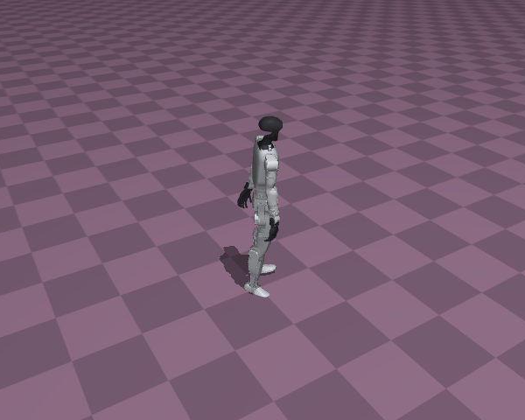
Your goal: Upper body actions
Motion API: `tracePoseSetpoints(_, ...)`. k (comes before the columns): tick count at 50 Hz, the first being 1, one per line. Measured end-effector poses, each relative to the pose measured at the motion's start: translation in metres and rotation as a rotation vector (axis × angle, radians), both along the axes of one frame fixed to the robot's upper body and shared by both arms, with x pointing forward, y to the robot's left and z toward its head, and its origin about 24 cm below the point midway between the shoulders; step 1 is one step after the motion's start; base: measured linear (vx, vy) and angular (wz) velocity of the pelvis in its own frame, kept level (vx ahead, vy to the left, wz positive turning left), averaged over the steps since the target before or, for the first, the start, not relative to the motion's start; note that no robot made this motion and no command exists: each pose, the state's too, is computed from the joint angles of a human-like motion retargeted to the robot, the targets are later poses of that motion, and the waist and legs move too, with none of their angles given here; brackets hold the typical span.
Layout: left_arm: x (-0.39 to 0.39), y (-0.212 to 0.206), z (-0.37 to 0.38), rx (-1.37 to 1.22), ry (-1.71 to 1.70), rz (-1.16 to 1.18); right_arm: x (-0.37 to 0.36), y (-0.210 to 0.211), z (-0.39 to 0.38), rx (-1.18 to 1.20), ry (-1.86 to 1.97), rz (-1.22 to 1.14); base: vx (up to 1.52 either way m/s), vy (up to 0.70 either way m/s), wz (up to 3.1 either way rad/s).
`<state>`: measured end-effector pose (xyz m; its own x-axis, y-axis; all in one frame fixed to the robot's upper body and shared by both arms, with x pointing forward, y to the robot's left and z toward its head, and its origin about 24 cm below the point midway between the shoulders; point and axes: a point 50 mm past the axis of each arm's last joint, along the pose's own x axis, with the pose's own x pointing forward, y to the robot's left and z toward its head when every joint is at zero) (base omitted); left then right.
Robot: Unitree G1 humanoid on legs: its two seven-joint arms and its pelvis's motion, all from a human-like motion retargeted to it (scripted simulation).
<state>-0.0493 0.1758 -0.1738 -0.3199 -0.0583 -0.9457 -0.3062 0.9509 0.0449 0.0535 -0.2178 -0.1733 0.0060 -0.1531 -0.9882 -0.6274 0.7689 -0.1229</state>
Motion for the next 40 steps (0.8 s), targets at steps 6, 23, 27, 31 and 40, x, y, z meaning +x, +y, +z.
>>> tracePoseSetpoints(6, 0.005, -0.001, -0.001, 0.001, -0.031, 0.014, -0.008, 0.003, -0.001, 0.002, 0.032, 0.036, 0.1, -0.12, -0.35)
tracePoseSetpoints(23, -0.008, -0.011, -0.001, 0.018, -0.01, -0.039, 0.01, 0.013, -0.001, 0.031, 0.023, 0.136, 0.1, -0.35, -1.27)
tracePoseSetpoints(27, -0.013, -0.019, -0.001, -0.023, -0.003, -0.061, 0.024, 0.012, 0.002, 0.015, 0.014, 0.199, -0.08, -0.31, -2.15)
tracePoseSetpoints(31, -0.014, -0.027, -0.001, -0.061, 0.0, -0.096, 0.044, 0.012, 0.006, 0.002, -0.023, 0.281, -0.12, -0.18, -2.24)
tracePoseSetpoints(40, 0.01, -0.02, -0.004, -0.056, -0.037, -0.26, 0.071, 0.009, 0.013, -0.033, -0.097, 0.346, -0.1, 0.0, -1.62)
